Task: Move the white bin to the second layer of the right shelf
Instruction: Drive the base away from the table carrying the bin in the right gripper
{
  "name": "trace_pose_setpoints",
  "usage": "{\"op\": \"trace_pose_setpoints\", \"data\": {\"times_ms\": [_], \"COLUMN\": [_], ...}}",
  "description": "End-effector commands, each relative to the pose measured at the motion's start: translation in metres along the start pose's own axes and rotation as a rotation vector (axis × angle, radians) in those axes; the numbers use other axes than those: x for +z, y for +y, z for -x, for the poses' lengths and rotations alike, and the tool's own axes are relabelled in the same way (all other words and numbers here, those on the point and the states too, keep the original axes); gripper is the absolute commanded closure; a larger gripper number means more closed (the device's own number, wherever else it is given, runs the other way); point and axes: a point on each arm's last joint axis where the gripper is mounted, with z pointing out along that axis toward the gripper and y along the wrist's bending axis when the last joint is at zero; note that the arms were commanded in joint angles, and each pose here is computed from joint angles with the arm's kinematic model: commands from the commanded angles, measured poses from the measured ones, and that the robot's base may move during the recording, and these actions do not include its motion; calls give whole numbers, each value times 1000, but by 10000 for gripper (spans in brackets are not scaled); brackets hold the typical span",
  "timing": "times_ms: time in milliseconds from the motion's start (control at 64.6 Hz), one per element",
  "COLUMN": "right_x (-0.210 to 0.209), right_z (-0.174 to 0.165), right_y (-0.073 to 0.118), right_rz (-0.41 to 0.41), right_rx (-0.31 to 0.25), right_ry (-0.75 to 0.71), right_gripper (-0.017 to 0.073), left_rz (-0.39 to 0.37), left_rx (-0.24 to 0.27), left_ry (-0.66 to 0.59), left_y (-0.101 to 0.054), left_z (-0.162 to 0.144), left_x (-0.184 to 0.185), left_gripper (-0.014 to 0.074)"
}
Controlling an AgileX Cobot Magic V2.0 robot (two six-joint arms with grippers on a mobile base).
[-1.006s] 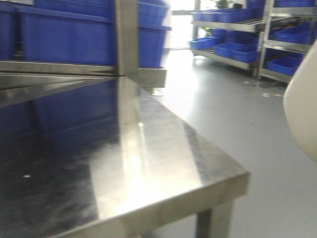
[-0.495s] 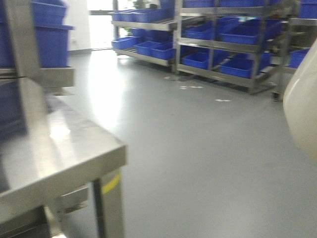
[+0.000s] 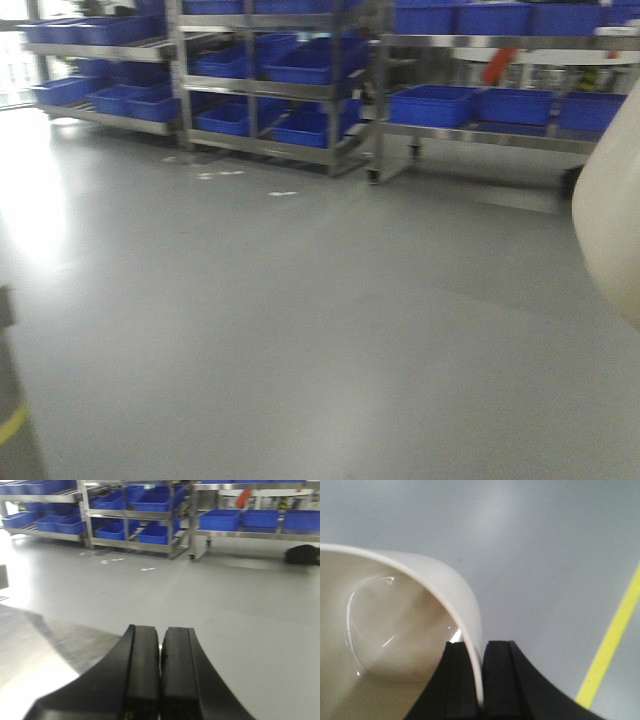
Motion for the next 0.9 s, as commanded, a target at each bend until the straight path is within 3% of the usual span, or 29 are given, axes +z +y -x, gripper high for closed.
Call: {"op": "trace_pose_setpoints", "data": {"times_ms": [0, 882], "right_x": [-8, -8], "right_z": [15, 13], "right_y": [2, 2], "right_rz": [16, 13], "right_rx": [4, 4], "right_ry": [-123, -98], "right_gripper": [512, 512], "left_rz": [-3, -3], "left_rx": [-3, -3], "left_ry": [-65, -65], "left_y": [0, 0], "left_z": [-4, -4], "left_x": [1, 1], "left_gripper": [509, 509]}}
